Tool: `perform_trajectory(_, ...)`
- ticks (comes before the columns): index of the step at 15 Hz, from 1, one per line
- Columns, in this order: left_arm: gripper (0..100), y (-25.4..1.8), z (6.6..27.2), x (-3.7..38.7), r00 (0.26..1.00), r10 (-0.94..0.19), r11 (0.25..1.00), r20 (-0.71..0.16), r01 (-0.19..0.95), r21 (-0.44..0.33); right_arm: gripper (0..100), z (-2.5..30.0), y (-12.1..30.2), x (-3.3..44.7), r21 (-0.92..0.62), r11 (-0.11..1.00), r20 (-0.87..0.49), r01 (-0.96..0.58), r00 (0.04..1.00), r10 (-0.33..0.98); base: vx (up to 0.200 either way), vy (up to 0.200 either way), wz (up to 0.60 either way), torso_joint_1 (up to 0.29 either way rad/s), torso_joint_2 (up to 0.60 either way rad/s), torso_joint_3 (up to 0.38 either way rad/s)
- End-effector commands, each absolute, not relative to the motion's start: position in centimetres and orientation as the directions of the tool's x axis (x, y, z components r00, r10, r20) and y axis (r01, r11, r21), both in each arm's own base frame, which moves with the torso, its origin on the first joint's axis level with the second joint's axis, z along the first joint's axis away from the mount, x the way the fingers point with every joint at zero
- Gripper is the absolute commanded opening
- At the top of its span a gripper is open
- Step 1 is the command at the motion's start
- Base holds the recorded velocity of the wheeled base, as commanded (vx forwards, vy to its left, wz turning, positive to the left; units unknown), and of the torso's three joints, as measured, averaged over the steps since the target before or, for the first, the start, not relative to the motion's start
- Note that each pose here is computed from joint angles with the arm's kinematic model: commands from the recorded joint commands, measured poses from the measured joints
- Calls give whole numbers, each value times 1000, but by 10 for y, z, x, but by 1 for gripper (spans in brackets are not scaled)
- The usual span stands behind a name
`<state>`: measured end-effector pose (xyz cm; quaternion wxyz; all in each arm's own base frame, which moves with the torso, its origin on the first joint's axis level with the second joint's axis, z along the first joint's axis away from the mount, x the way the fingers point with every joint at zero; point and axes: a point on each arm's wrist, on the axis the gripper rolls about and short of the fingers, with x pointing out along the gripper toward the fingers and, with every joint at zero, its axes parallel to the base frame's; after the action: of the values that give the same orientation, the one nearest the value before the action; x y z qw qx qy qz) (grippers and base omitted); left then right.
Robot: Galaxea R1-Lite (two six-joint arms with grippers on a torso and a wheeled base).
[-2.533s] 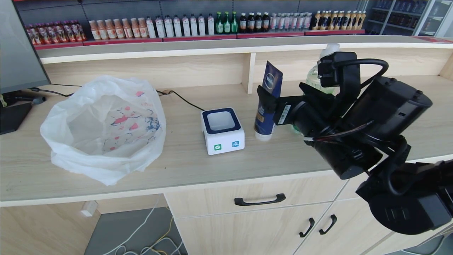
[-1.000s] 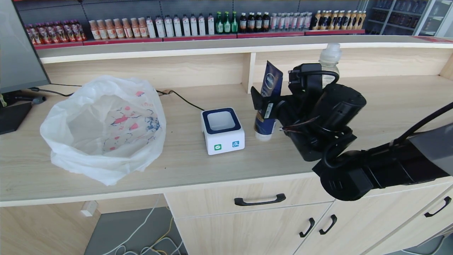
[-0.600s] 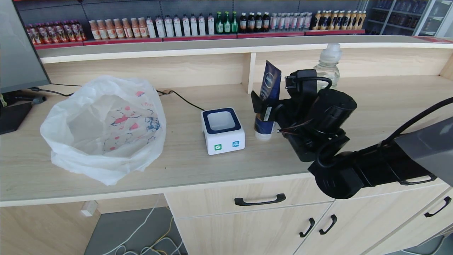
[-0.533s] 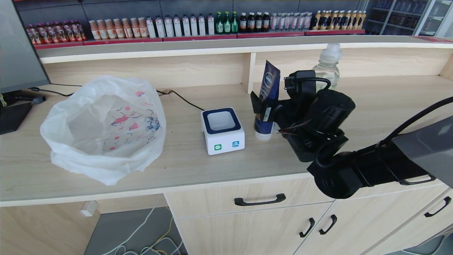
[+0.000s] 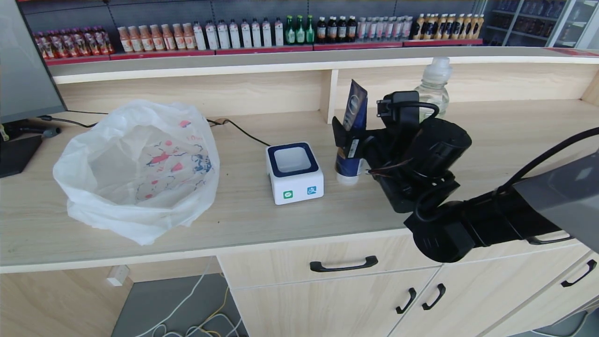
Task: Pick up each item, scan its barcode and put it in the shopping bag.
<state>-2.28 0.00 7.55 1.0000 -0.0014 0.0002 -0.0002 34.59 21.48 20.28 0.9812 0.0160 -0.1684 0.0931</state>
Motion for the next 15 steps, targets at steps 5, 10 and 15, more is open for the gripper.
perform_trajectory(5, 100, 0, 75, -23, 1000, 0, 1000, 0, 0, -3, 100, 200, 217, 339, 3, 979, 339, -203, 921, 190, 0, 0, 0, 0, 0, 0)
perform_trajectory(10, 100, 0, 75, -23, 1000, -2, 1000, 0, 2, -3, 100, 188, 215, 335, -7, 979, 312, -205, 929, 197, 0, 0, 0, 0, 0, 0)
perform_trajectory(15, 100, 0, 75, -23, 1000, 0, 1000, 0, 0, -3, 100, 176, 214, 334, 8, 977, 281, -212, 938, 201, 0, 0, 0, 0, 0, 0)
